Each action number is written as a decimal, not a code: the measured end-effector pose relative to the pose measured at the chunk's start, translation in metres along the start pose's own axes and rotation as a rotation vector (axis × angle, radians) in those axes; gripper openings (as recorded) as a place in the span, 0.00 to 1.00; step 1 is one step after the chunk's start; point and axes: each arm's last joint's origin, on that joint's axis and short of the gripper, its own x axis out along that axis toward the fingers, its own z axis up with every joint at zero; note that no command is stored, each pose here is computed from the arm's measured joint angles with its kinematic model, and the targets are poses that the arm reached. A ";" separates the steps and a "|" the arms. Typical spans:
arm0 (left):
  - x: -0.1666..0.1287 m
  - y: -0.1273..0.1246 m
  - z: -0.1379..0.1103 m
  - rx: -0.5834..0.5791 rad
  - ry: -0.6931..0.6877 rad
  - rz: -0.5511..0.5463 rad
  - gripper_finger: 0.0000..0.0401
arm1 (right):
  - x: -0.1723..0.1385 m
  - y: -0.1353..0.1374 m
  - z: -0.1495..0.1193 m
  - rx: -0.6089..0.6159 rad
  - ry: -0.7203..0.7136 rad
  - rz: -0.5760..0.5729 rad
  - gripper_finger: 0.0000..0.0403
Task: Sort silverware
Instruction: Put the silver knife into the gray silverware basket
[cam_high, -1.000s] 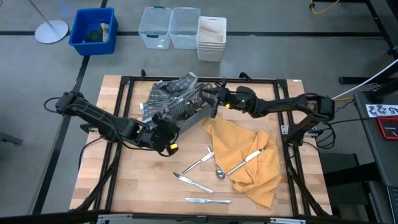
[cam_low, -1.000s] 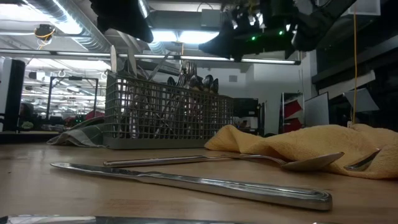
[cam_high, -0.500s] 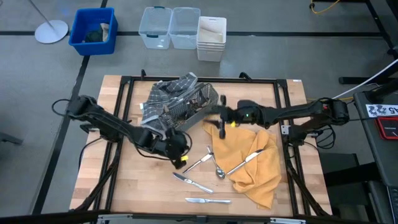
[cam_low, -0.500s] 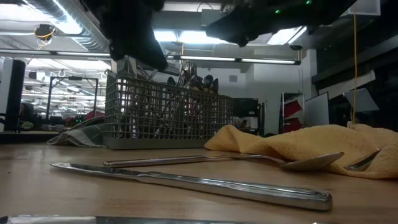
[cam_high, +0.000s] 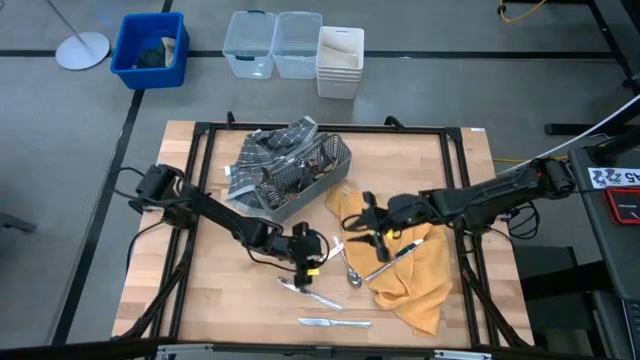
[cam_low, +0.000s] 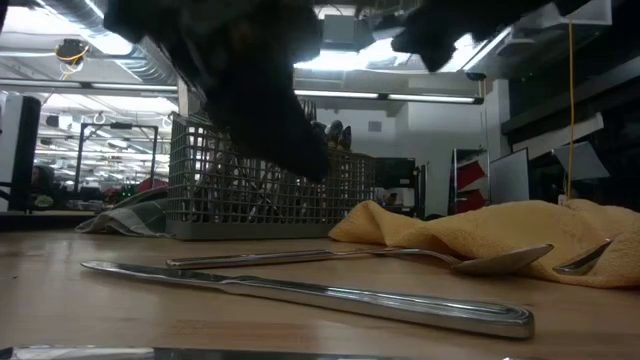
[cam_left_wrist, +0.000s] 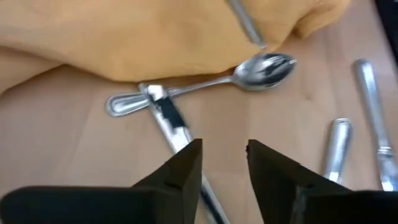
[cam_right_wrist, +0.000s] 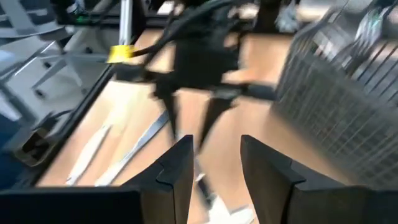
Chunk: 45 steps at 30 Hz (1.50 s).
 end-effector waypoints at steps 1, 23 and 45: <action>0.003 0.002 -0.001 -0.004 0.007 0.008 0.31 | -0.002 0.004 -0.002 0.022 0.021 0.011 0.33; 0.044 -0.001 -0.017 0.106 0.132 0.076 0.33 | -0.007 0.026 -0.024 0.151 0.248 0.036 0.33; 0.032 0.007 -0.026 0.129 0.269 0.169 0.33 | -0.008 0.026 -0.027 0.150 0.274 0.030 0.33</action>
